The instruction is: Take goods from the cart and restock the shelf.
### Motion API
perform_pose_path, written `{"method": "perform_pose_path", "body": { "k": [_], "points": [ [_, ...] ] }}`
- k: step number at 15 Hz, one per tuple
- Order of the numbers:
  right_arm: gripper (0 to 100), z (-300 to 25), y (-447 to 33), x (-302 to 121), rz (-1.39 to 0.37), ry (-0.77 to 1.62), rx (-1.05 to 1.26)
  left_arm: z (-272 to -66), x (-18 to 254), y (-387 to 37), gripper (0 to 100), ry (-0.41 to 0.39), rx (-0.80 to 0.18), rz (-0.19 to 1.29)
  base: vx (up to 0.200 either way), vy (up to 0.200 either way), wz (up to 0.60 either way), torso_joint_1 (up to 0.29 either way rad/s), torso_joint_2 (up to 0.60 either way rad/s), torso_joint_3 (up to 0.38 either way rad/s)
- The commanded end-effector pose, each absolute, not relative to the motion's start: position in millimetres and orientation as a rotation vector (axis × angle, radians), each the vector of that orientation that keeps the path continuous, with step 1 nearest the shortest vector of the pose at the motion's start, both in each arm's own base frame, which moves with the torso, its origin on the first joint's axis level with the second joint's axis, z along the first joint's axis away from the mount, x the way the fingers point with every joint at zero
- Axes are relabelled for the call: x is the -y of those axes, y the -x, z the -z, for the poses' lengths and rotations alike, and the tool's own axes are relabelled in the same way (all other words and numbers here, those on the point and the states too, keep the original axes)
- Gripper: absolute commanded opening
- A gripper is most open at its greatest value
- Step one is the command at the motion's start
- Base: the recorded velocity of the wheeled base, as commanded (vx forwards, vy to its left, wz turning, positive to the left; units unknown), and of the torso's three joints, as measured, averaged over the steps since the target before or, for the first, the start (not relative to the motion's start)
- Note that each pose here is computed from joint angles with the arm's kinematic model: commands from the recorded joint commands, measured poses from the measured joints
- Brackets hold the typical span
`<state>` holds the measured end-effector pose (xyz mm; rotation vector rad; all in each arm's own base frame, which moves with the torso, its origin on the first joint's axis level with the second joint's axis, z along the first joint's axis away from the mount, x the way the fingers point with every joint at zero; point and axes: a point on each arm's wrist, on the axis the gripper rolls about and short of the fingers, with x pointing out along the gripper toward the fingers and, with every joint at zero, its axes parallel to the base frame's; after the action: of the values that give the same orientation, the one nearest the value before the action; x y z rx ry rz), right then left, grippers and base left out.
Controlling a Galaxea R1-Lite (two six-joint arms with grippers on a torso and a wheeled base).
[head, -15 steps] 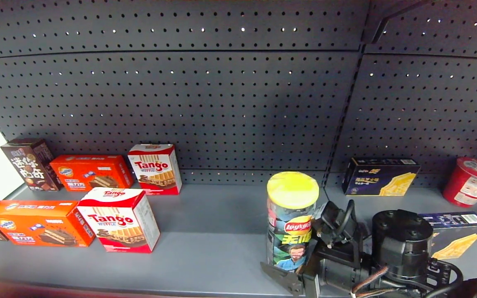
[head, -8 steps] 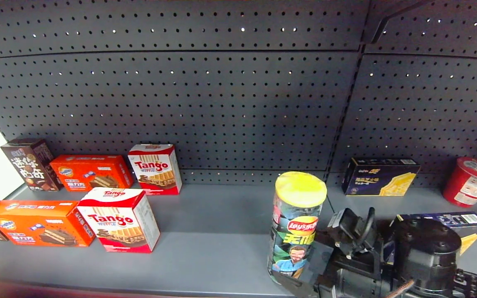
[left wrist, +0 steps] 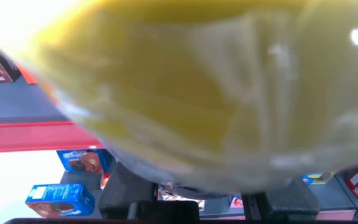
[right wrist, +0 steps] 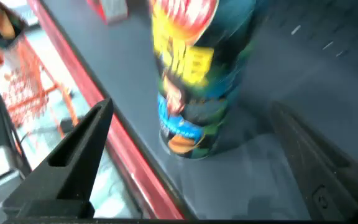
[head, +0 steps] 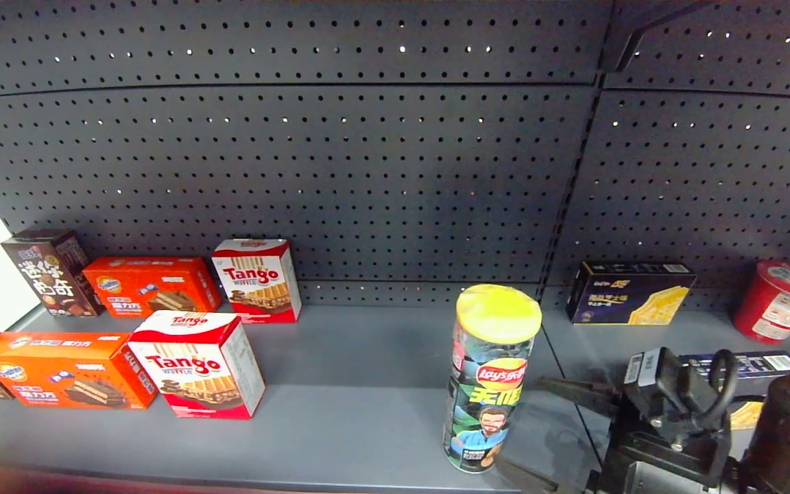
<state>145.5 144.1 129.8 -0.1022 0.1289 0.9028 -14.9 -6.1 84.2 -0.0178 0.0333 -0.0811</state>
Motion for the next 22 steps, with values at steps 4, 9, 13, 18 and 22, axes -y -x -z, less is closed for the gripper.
{"method": "perform_pose_path", "body": {
  "k": [4, 9, 13, 18, 22],
  "points": [
    [100, -185, -118, -119, -0.854, 0.118, 0.009, -84, 6, 15, 0, 0.019, -0.032, 0.081, 0.000, 0.000, 0.00, 0.000, 0.00, 0.000],
    [100, -227, -65, -78, -0.769, 0.174, -0.082, -102, 7, 19, 0, 0.009, 0.037, 0.098, 0.000, 0.000, 0.00, 0.000, 0.00, 0.000],
    [100, -242, -45, -49, -0.695, 0.139, -0.013, -145, 11, 41, 0, 0.006, 0.045, 0.192, 0.000, 0.000, 0.00, 0.000, 0.00, 0.000],
    [100, -234, -24, -14, -0.507, 0.131, -0.034, -206, 15, 40, 0, 0.014, -0.010, 0.383, 0.000, 0.000, 0.00, 0.000, 0.00, 0.000],
    [100, -217, -7, 2, -0.229, 0.103, -0.034, -239, 12, -3, 0, 0.008, -0.026, 0.488, 0.000, 0.000, 0.00, 0.000, 0.00, 0.000]
  ]
}}
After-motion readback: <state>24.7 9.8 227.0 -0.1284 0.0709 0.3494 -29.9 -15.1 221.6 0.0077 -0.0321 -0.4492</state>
